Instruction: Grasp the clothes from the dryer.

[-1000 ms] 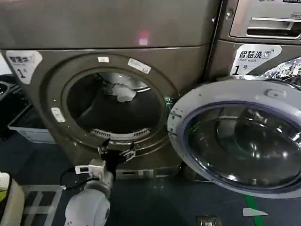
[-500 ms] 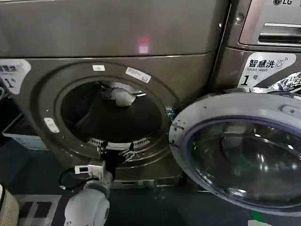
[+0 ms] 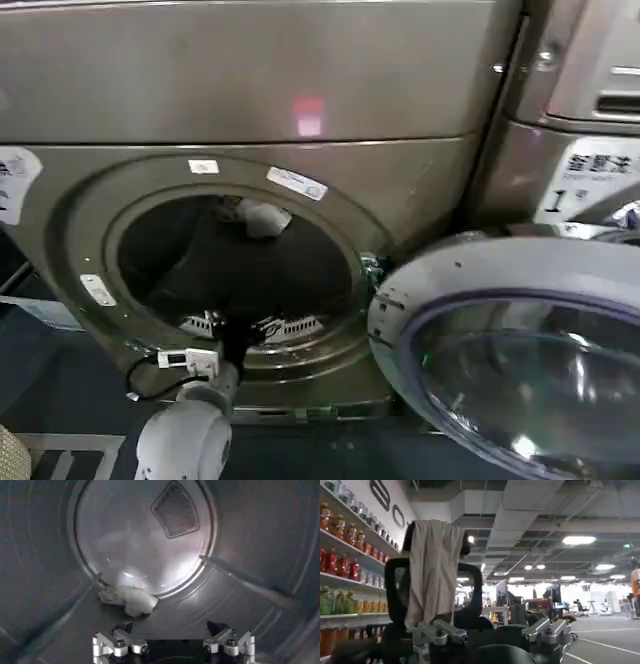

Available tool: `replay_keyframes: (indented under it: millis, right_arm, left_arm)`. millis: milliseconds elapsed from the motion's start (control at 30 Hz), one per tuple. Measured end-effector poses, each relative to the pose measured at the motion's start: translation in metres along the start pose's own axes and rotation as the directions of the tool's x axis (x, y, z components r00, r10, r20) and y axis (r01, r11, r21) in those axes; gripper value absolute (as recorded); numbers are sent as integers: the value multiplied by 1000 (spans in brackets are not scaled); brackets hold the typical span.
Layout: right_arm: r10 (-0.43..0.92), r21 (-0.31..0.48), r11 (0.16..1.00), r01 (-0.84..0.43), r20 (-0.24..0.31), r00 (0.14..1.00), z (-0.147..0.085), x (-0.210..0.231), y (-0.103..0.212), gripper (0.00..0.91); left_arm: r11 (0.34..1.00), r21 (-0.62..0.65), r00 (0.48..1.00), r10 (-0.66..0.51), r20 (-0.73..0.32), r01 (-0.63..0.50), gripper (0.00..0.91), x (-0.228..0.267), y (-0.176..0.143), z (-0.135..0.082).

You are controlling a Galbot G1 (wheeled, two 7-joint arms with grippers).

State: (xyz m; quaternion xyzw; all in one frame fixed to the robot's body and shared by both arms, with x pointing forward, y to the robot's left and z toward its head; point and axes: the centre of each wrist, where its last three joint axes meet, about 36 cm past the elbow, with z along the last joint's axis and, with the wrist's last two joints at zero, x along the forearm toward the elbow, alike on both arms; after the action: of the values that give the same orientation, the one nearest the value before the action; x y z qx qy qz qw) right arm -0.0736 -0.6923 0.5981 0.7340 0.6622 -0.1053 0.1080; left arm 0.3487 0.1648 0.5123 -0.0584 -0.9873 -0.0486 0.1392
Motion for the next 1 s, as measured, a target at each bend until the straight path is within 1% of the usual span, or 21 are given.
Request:
replay_keyframes:
  millis: [733,1000]
  right_arm:
    - [-1,6,1000,1,-4,1000,3,-1,0,907]
    - [-14,7,1000,14,1,1000,7,-1,4,907]
  left_arm:
    - [1000,2,1000,-3,-2,3,907,0,0,0]
    - [1000,-6,1000,-27,-3,26,907,-4,4,1]
